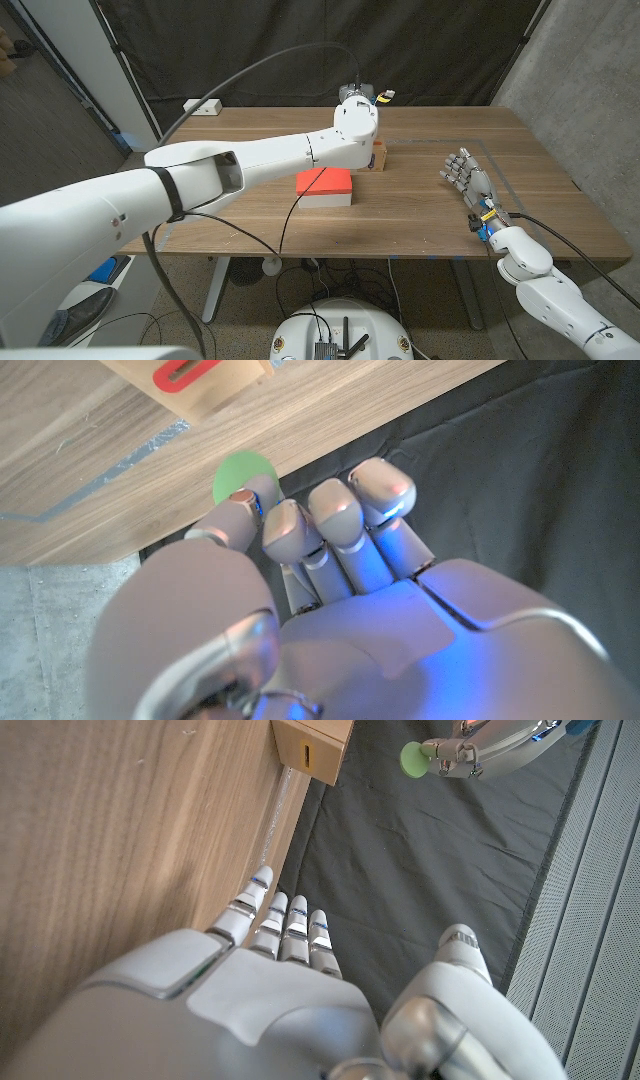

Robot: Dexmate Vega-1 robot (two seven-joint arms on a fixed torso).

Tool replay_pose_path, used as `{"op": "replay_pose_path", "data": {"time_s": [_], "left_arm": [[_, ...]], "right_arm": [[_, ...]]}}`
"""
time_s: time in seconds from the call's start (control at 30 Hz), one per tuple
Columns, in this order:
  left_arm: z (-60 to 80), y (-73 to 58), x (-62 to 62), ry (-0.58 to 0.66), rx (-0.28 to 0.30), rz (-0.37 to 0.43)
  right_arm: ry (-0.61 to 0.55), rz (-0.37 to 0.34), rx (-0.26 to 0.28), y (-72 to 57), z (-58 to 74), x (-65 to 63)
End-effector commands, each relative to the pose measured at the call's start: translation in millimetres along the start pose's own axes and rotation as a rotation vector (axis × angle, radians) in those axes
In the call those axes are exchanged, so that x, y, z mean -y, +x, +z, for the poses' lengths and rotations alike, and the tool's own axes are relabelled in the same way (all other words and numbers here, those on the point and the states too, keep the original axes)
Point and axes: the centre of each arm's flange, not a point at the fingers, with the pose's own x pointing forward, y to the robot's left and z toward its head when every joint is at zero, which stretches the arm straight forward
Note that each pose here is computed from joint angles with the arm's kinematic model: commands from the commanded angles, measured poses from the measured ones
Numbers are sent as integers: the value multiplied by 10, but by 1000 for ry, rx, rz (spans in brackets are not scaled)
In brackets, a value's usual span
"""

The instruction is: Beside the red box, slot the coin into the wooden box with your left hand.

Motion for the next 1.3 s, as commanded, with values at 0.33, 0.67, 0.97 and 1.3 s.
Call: {"op": "replay_pose_path", "data": {"time_s": [0.33,0.67,0.97,1.3], "left_arm": [[64,55,202,51,-21,-16],[23,99,297,26,-28,-36],[13,115,366,30,-28,-63],[27,130,410,33,-17,-61]], "right_arm": [[-1,-3,3,-3,11,8],[-2,-14,12,-16,21,18],[2,-23,11,-35,15,26],[-1,-25,10,-54,5,31]]}}
